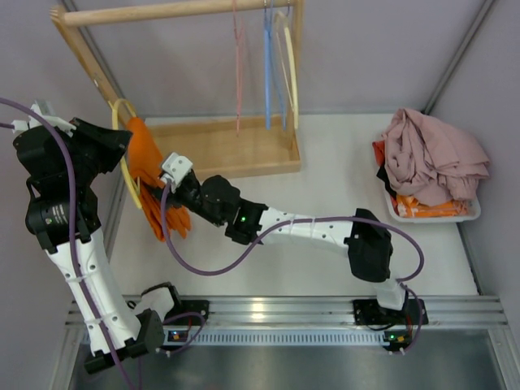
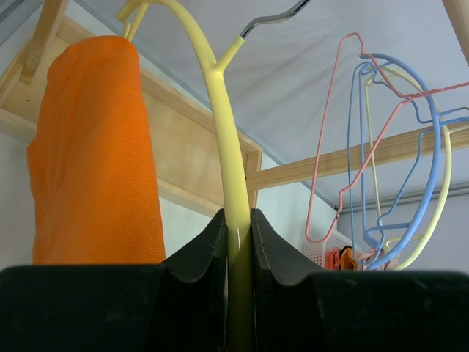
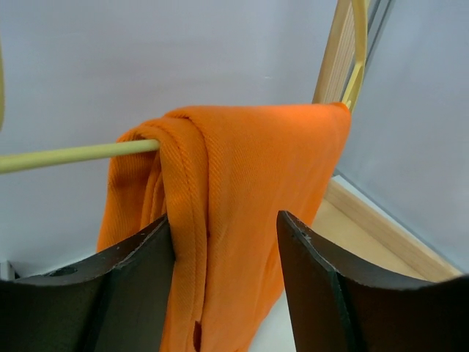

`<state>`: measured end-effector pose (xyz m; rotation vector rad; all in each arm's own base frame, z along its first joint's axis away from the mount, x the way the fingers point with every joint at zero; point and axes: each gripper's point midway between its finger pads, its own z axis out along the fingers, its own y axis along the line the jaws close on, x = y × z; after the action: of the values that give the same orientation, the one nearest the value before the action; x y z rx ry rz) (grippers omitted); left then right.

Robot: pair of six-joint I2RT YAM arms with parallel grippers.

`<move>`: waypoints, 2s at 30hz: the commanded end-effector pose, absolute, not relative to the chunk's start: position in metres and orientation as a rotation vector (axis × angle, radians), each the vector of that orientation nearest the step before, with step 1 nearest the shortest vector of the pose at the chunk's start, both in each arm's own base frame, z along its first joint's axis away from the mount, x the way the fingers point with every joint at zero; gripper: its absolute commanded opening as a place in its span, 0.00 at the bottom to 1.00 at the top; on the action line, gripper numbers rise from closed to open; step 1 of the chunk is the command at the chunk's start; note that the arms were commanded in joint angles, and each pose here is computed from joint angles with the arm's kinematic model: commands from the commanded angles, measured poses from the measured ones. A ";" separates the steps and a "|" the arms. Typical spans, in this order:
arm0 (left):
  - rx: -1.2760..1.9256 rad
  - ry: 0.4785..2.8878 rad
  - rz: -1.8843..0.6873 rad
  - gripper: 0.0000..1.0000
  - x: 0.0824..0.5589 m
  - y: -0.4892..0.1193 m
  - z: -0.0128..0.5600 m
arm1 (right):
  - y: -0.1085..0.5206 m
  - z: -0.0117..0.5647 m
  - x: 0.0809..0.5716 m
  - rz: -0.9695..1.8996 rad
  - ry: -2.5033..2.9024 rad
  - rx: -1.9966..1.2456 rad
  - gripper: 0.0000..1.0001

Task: Remove the trousers from the hanger

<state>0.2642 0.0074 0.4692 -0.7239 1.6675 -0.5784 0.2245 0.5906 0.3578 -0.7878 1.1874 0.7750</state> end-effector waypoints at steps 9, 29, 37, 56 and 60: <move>-0.527 1.406 -0.603 0.00 0.248 -0.003 0.553 | 0.597 0.395 0.236 0.771 1.102 -0.645 0.57; -0.544 1.442 -0.622 0.00 0.251 -0.004 0.538 | 0.580 0.439 0.241 0.800 1.022 -0.642 0.00; -0.561 1.493 -0.583 0.00 0.258 0.002 0.509 | 0.538 0.508 0.244 0.873 0.996 -0.534 0.00; -0.674 1.659 -0.558 0.00 0.267 0.010 0.409 | 0.456 0.627 0.231 0.989 0.864 -0.369 0.00; -0.706 1.691 -0.552 0.00 0.267 0.012 0.388 | 0.435 0.650 0.223 1.000 0.833 -0.332 0.00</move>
<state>0.2621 0.0016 0.3899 -0.7314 1.7193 -0.6114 0.2648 0.5514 0.4204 -0.7162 1.2965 0.8004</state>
